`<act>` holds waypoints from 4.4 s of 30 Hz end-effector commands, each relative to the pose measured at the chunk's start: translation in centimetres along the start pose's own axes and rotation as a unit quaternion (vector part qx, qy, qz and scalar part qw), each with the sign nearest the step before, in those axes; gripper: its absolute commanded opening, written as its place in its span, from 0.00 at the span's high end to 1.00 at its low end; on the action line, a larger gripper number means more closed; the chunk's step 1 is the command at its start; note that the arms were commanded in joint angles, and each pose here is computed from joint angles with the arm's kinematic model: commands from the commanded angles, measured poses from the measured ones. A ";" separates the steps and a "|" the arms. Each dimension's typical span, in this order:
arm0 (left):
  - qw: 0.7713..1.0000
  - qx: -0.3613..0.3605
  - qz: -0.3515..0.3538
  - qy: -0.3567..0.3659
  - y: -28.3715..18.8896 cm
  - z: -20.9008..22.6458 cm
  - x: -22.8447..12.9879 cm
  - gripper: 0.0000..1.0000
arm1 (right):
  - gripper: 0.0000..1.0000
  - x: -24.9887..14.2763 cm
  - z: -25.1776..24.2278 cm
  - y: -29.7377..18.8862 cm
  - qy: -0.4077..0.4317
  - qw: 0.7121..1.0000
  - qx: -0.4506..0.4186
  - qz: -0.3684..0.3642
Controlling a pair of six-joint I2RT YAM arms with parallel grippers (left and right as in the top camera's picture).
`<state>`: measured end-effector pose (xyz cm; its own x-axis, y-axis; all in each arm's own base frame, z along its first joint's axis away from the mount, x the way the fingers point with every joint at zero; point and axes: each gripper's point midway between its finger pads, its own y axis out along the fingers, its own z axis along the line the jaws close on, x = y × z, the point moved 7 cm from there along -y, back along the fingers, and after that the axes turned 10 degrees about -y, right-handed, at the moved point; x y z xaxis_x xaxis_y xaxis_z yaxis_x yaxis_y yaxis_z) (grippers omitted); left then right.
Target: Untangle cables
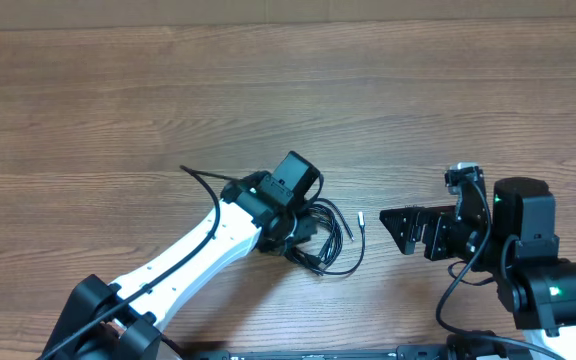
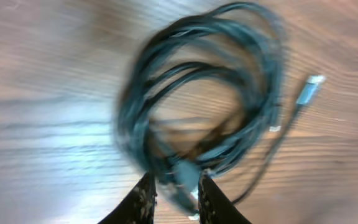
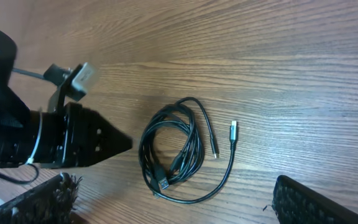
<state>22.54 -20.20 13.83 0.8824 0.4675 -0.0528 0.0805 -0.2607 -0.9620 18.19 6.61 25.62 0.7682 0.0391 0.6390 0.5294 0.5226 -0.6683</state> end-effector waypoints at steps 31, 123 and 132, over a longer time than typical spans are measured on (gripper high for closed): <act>0.995 0.101 -0.013 0.019 5.9 2.4 -0.2 0.96 | 0.00 1.0 0.9 -0.8 -0.027 0.999 0.019 -0.024; 0.946 -0.186 -0.079 0.251 -29.9 -5.2 -1.6 0.96 | 0.00 2.7 11.9 2.0 -0.158 0.932 0.324 -0.020; 0.943 -0.197 -0.072 0.258 -30.4 -5.1 -2.1 0.96 | 0.00 2.6 11.8 4.6 -0.132 0.937 0.324 0.019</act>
<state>21.74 -17.97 42.85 0.9603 0.0934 0.2627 0.2721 -0.5194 -0.8101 17.87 18.86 28.38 0.6116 0.2403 0.7538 0.0941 0.9239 -0.3709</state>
